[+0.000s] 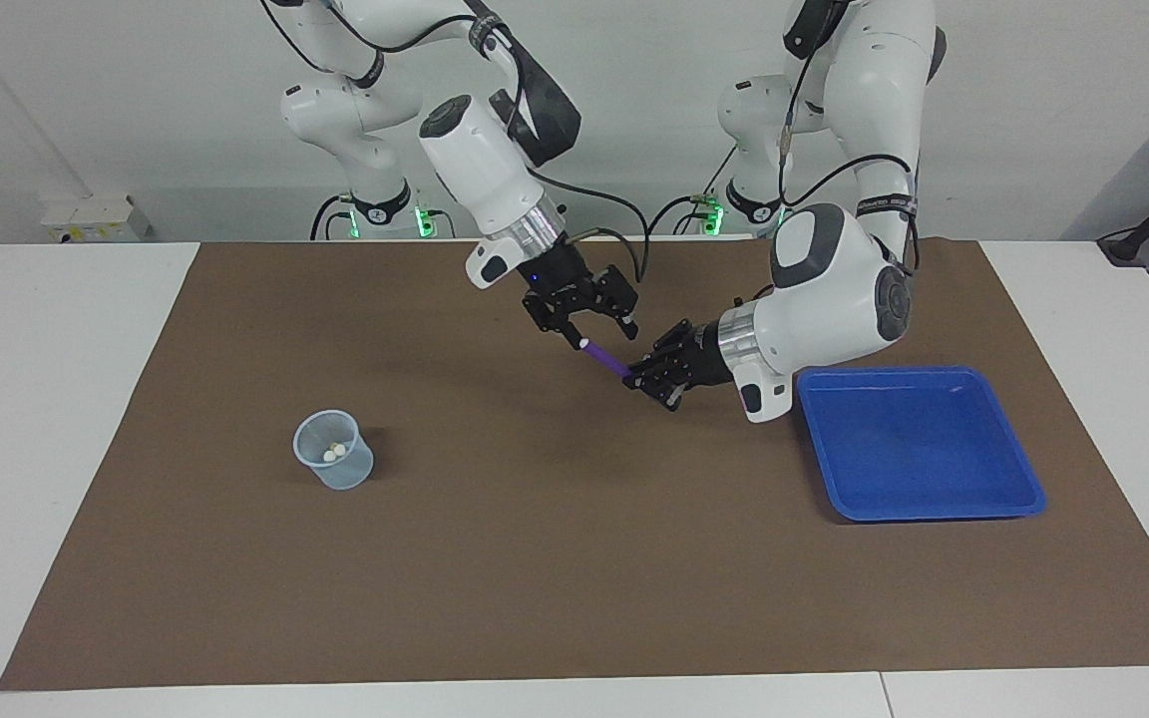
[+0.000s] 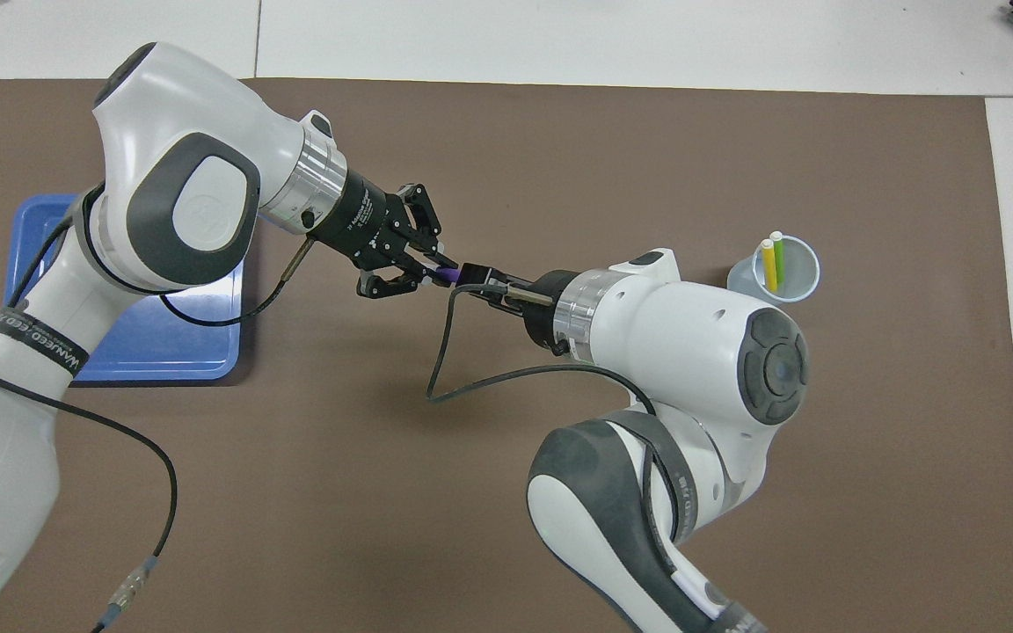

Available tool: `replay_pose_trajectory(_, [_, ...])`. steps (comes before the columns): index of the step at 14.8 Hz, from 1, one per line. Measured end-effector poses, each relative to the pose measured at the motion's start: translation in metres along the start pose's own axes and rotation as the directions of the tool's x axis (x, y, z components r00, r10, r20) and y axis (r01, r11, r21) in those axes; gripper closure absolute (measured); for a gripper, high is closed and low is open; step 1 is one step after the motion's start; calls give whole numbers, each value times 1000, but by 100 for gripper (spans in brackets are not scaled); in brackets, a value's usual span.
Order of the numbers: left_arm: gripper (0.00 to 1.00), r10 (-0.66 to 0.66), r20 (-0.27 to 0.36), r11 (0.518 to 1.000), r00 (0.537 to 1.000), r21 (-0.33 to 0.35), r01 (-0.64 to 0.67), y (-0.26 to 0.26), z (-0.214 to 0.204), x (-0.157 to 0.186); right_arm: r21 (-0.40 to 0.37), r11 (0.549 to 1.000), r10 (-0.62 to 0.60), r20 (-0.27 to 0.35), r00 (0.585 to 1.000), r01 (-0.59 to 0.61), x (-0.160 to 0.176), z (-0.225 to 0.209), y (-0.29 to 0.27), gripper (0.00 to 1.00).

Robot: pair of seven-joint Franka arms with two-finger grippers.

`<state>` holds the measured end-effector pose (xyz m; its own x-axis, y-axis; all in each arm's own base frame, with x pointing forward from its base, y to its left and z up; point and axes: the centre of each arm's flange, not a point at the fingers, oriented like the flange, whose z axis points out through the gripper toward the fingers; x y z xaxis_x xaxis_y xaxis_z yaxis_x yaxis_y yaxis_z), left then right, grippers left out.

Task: Transfer and insert pens with both arms
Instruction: 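Grasp the purple pen with the right gripper, open the left gripper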

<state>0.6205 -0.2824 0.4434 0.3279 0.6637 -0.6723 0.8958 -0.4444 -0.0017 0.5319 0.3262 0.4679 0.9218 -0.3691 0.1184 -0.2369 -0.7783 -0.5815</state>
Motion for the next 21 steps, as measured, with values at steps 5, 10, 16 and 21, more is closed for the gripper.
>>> replay_pose_trajectory(5, [84,84,-9,996,996,19,-84,-9,1,0,0,1000,-20,-15,1000,20,10,-4,6,44])
replay_pose_trajectory(10, [84,87,-11,996,996,19,-86,-10,0,1,7,1000,-18,-17,1000,18,9,-6,1,45])
replay_pose_trajectory(16, [84,32,-11,999,999,17,-31,-10,-1,1,17,1000,-8,-18,1000,8,6,-9,-5,44])
replay_pose_trajectory(21, [84,27,-12,999,1000,16,-27,-10,-1,0,15,1000,-10,-13,1000,10,4,-9,-6,46])
